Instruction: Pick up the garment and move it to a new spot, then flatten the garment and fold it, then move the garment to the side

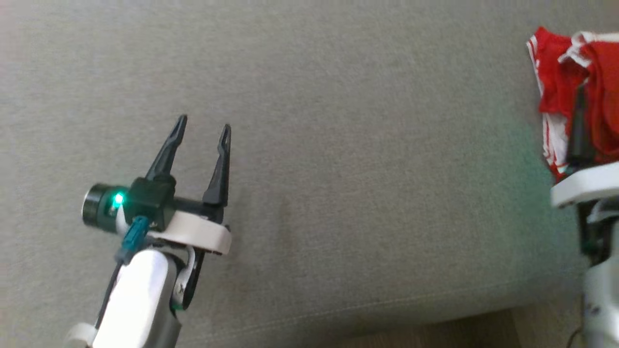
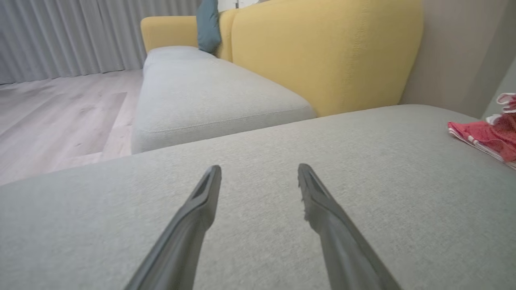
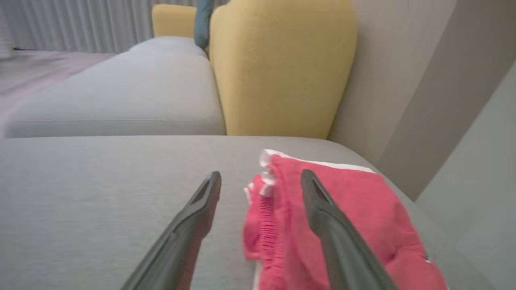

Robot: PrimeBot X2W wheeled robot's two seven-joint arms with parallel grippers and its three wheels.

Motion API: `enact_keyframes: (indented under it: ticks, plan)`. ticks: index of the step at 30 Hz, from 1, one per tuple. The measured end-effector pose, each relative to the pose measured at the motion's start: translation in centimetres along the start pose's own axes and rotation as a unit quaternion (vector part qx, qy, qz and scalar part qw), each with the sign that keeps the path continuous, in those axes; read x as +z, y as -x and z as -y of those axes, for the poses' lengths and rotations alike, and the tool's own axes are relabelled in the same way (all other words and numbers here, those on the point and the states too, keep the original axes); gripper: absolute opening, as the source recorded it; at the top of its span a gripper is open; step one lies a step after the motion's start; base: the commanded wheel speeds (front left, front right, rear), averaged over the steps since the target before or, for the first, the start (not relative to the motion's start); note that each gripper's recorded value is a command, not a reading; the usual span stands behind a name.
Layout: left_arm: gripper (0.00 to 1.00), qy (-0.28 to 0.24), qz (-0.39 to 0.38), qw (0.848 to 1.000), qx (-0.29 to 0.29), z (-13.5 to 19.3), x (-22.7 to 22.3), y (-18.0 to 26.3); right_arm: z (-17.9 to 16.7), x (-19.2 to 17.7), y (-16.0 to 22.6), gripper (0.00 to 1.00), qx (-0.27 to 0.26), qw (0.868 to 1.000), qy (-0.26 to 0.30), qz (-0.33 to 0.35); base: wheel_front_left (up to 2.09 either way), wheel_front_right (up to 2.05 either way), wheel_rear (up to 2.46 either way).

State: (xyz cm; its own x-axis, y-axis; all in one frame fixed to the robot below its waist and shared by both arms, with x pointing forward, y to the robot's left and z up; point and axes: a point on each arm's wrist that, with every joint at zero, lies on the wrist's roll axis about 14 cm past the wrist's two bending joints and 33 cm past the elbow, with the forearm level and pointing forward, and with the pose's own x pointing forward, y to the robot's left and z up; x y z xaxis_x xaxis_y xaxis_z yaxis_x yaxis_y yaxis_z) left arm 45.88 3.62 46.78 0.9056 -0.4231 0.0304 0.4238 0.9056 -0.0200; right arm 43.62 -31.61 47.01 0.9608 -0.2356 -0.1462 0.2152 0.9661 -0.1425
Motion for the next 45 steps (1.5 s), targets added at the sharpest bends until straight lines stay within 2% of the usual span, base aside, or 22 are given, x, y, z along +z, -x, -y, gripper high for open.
enact_keyframes:
  ticks: [7, 10, 13, 26, 45]
  plan:
    - [1.00, -0.002, -0.002, 0.997, 0.081, -3.3, 1.2, 3.8, -8.7, 2.2, 2.4, 1.00, 0.105, 0.994, -0.035, 0.028, 0.00, 0.00, 0.00]
    - [1.00, -0.008, -0.002, 0.992, 0.124, -5.2, 1.8, 6.1, -11.6, 3.8, 3.2, 1.00, 0.145, 0.987, -0.048, 0.046, 0.00, 0.00, 0.00]
    - [1.00, -0.012, 0.000, 0.989, 0.148, -6.1, 2.3, 7.7, -12.8, 4.5, 4.2, 1.00, 0.160, 0.984, -0.061, 0.054, 0.00, 0.00, 0.00]
    - [1.00, -0.026, 0.008, 0.986, 0.167, -6.1, 3.7, 11.9, -12.1, 3.2, 9.5, 1.00, 0.159, 0.983, -0.085, 0.032, 0.00, 0.00, 0.00]
    - [1.00, -0.028, 0.002, 0.984, 0.174, -5.9, 3.8, 13.7, -11.9, 3.9, 11.5, 1.00, 0.166, 0.981, -0.097, 0.037, 0.00, 0.00, 0.00]
